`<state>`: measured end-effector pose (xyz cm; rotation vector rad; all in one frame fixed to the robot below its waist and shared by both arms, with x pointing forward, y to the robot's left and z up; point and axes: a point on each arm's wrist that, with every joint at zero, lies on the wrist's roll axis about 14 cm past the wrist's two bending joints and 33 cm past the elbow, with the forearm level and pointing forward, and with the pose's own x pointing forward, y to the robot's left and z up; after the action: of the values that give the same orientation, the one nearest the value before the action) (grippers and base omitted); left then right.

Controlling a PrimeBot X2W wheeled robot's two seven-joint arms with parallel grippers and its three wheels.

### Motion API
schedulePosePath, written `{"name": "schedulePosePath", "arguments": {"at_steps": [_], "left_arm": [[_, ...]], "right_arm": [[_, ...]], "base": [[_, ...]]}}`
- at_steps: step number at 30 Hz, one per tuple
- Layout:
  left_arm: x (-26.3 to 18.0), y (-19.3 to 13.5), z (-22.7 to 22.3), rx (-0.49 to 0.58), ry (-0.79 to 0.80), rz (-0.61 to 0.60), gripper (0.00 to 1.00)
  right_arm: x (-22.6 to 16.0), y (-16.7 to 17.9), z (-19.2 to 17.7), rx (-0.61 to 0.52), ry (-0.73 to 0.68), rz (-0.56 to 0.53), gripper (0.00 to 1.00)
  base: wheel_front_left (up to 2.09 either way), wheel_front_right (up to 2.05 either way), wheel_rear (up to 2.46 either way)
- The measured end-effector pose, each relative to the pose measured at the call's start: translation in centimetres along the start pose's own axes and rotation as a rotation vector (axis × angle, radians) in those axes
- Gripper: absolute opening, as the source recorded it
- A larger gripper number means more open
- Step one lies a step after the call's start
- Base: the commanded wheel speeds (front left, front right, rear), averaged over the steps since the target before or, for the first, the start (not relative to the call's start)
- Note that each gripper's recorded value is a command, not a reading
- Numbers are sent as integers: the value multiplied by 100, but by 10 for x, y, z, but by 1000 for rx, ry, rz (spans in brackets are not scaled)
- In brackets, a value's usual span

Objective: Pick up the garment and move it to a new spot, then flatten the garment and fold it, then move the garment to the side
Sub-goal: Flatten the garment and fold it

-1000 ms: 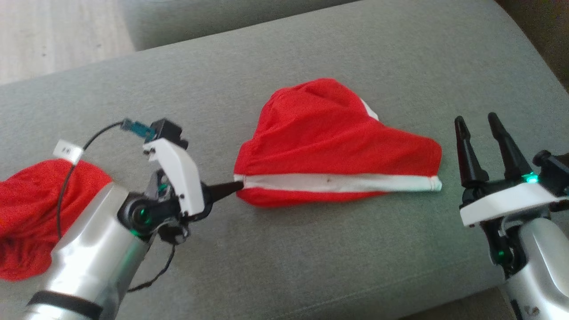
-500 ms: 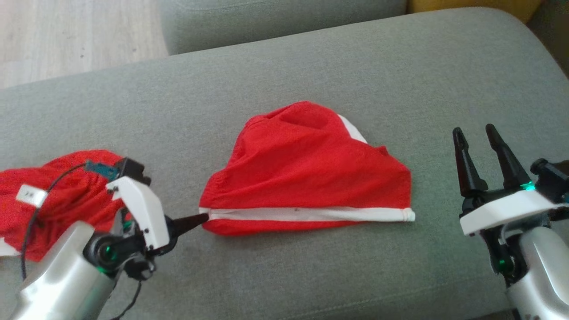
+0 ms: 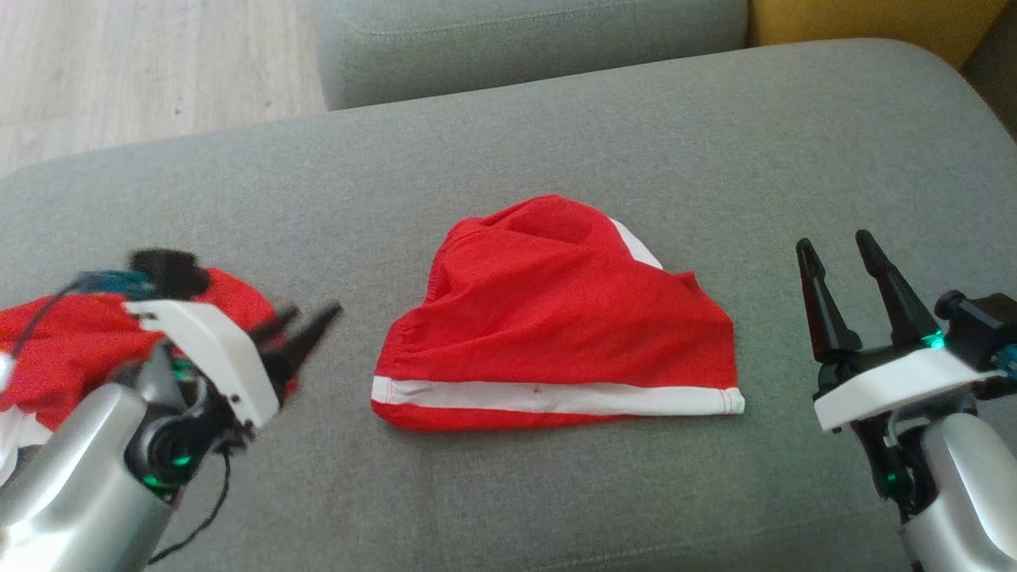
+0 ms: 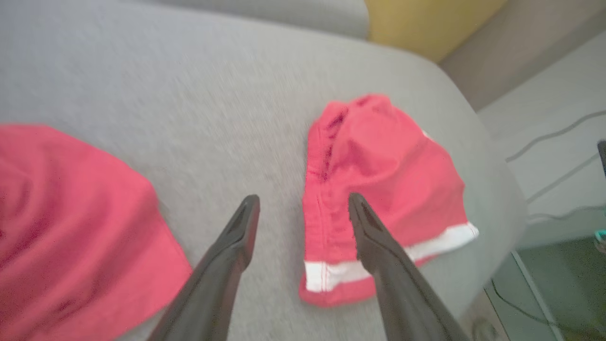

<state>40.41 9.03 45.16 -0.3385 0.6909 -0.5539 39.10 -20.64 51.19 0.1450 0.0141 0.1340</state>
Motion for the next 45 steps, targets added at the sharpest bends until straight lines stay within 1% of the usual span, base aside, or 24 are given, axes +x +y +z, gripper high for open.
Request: {"name": "schedulePosePath", "arguments": {"at_steps": [3, 6, 7, 8, 9, 11, 12, 14, 16, 21, 26, 29, 30, 32, 42, 44, 45], "left_arm": [[-15, 3, 38, 58, -226, 56, 100], [-34, 1, 62, 96, -422, 113, 100], [-40, 2, 66, 118, -470, 141, 100], [-53, 3, 69, 167, -562, 204, 100], [-61, 3, 71, 193, -616, 233, 100], [-79, 1, 77, 213, -731, 276, 100], [-83, -1, 75, 227, -752, 292, 100], [-86, -2, 73, 241, -766, 310, 100], [-92, -4, 68, 219, -795, 339, 100], [-100, -9, 52, 285, -815, 412, 100], [-104, -3, 31, 244, -802, 482, 100], [-102, -6, 29, 226, -807, 467, 100], [-101, -7, 28, 235, -805, 464, 100], [-104, -5, 30, 223, -819, 473, 100], [-99, 2, 26, 239, -802, 474, 100], [-97, 5, 22, 237, -783, 473, 100], [-94, 5, 19, 232, -771, 464, 100]], "right_arm": [[1, 6, 5, -9, -24, 19, 100], [-1, 12, 7, -7, -45, 35, 100], [-2, 13, 8, -6, -54, 37, 100], [-5, 15, 11, -2, -72, 40, 100], [-6, 16, 12, 0, -81, 42, 100], [-9, 19, 11, -1, -85, 48, 100], [-10, 21, 11, -7, -88, 53, 100], [-11, 23, 11, -8, -92, 58, 100], [-13, 26, 11, -12, -98, 63, 100], [-16, 31, 19, -24, -135, 71, 100], [-27, 22, 13, -15, -128, 33, 100], [-28, 25, 9, -6, -120, 31, 100], [-28, 27, 9, -5, -120, 33, 100], [-28, 27, 8, -10, -118, 36, 100], [-28, 20, 5, -10, -105, 14, 100], [-29, 16, 0, -10, -78, 1, 100], [-29, 13, -7, -4, -42, -7, 100]], "base": [[0, 0, 0], [0, 0, 0], [0, 0, 0], [0, 0, 0], [0, 0, 0], [0, 0, 0], [0, 0, 0], [0, 0, 0], [0, 0, 0], [0, 0, 0], [0, 0, 0], [0, 0, 0], [0, 0, 0], [0, 0, 0], [0, 0, 0], [0, 0, 0], [0, 0, 0]]}}
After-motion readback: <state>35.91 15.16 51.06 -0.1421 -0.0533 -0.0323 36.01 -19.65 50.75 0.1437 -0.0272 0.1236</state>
